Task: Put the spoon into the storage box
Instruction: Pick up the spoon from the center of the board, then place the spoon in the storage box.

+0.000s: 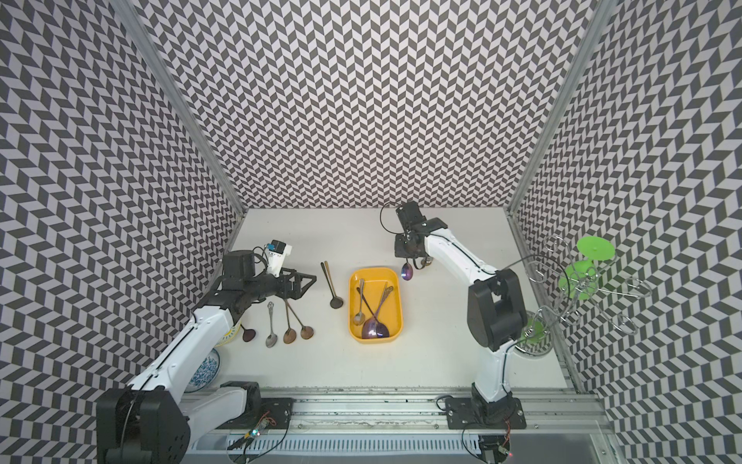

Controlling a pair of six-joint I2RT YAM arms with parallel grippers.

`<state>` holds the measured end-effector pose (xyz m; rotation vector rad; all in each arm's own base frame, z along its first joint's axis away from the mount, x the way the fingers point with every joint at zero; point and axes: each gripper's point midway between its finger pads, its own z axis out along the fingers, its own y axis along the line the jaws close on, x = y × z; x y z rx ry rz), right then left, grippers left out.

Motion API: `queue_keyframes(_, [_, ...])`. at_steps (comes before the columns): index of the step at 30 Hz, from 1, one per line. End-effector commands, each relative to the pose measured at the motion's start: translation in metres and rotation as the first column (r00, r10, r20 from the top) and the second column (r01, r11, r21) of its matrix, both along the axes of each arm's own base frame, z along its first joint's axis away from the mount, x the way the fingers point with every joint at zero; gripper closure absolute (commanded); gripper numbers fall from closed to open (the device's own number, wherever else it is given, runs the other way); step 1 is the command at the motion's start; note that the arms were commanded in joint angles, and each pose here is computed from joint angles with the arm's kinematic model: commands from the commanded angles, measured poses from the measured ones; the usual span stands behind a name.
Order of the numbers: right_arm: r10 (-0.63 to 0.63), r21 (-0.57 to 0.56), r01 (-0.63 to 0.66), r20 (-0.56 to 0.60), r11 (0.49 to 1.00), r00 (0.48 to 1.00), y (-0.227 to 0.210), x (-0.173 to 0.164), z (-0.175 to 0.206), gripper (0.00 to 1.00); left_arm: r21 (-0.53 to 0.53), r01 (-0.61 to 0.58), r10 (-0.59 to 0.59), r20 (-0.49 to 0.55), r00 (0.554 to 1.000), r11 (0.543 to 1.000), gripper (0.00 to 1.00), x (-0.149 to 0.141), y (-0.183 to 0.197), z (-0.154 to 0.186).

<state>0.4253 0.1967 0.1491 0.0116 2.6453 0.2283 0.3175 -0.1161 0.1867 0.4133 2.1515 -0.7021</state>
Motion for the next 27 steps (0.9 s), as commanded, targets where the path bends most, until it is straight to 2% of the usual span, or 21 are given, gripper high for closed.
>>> queue_keyframes(1, [-0.009, 0.054, 0.006, 0.069, 0.999, 0.998, 0.009, -0.014, 0.028, 1.0, 0.018, 0.047, -0.048, 0.038, 0.998, 0.999, 0.01, -0.001, -0.004, 0.005])
queue_keyframes(12, [0.047, 0.123, -0.048, 0.012, 0.991, 0.999, 0.039, -0.088, 0.014, 1.0, 0.04, 0.113, -0.114, 0.047, 0.992, 0.993, 0.01, -0.003, -0.01, 0.0])
queue_keyframes(19, [0.07, 0.129, -0.067, -0.017, 0.989, 0.997, 0.048, -0.116, 0.008, 1.0, 0.073, 0.126, -0.13, 0.049, 0.99, 0.989, 0.03, -0.004, -0.009, -0.002])
queue_keyframes(27, [0.088, 0.147, -0.081, -0.042, 0.986, 0.995, 0.057, -0.132, -0.003, 0.98, 0.222, 0.129, -0.145, 0.055, 0.988, 0.966, 0.05, -0.003, 0.002, -0.008])
